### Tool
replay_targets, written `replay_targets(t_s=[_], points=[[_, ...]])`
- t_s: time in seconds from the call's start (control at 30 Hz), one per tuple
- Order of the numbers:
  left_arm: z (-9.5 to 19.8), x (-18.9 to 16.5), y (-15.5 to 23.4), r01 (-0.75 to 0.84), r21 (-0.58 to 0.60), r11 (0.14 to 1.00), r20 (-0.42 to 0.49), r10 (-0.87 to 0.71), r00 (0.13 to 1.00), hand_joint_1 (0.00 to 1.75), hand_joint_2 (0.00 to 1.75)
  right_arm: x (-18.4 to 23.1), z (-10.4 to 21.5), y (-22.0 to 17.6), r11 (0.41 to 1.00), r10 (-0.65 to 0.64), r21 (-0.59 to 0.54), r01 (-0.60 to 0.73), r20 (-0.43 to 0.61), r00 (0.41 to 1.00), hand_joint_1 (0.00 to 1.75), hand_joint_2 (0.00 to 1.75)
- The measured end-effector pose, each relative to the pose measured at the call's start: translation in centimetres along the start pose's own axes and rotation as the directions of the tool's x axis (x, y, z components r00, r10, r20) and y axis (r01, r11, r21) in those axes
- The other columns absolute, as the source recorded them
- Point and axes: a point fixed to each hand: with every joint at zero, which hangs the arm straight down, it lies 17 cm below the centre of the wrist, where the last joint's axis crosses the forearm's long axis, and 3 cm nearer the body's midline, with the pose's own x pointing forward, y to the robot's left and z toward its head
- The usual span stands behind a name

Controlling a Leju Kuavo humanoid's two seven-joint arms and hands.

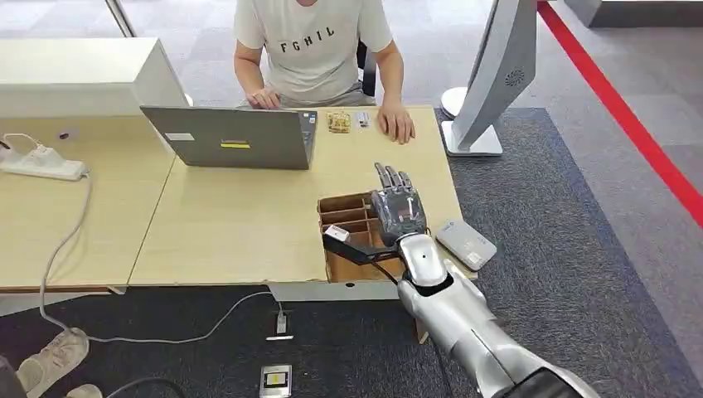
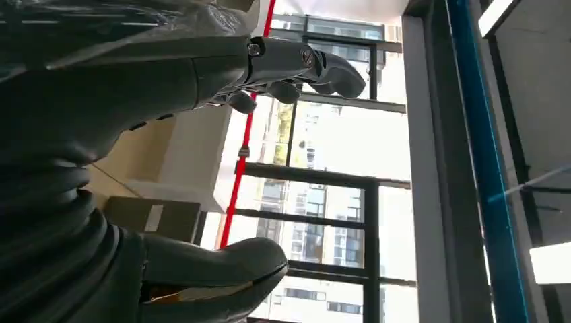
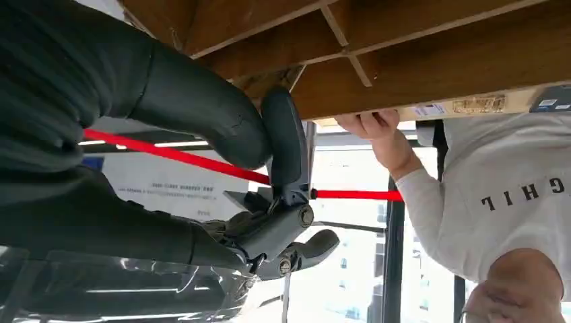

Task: Pass the card to the sensor for recognition and then transmit it.

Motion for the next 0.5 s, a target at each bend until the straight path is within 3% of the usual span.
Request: replay_targets(t_s=[0.03, 0.23, 0.5], points=[[0.0, 0.0, 0.0, 0.001, 0.006, 1.000, -0.001, -0.001, 1.000, 0.00, 1.75, 0.0, 0.0, 0.0, 1.000, -0.001, -0.001, 0.001, 0.000, 1.000, 0.00, 1.75], [-0.1, 0.1, 0.0, 0.010, 0.023, 1.000, -0.005, -0.010, 1.000, 0.00, 1.75, 0.0, -0.3, -0.5, 0.999, -0.013, -0.029, 0.013, -0.002, 1.000, 0.00, 1.75], [0.2, -0.2, 0.0, 0.024, 0.033, 0.999, -0.022, -0.023, 0.999, 0.00, 1.75, -0.6, -1.6, -4.7, 0.980, -0.102, -0.171, 0.098, -0.014, 0.995, 0.00, 1.75]])
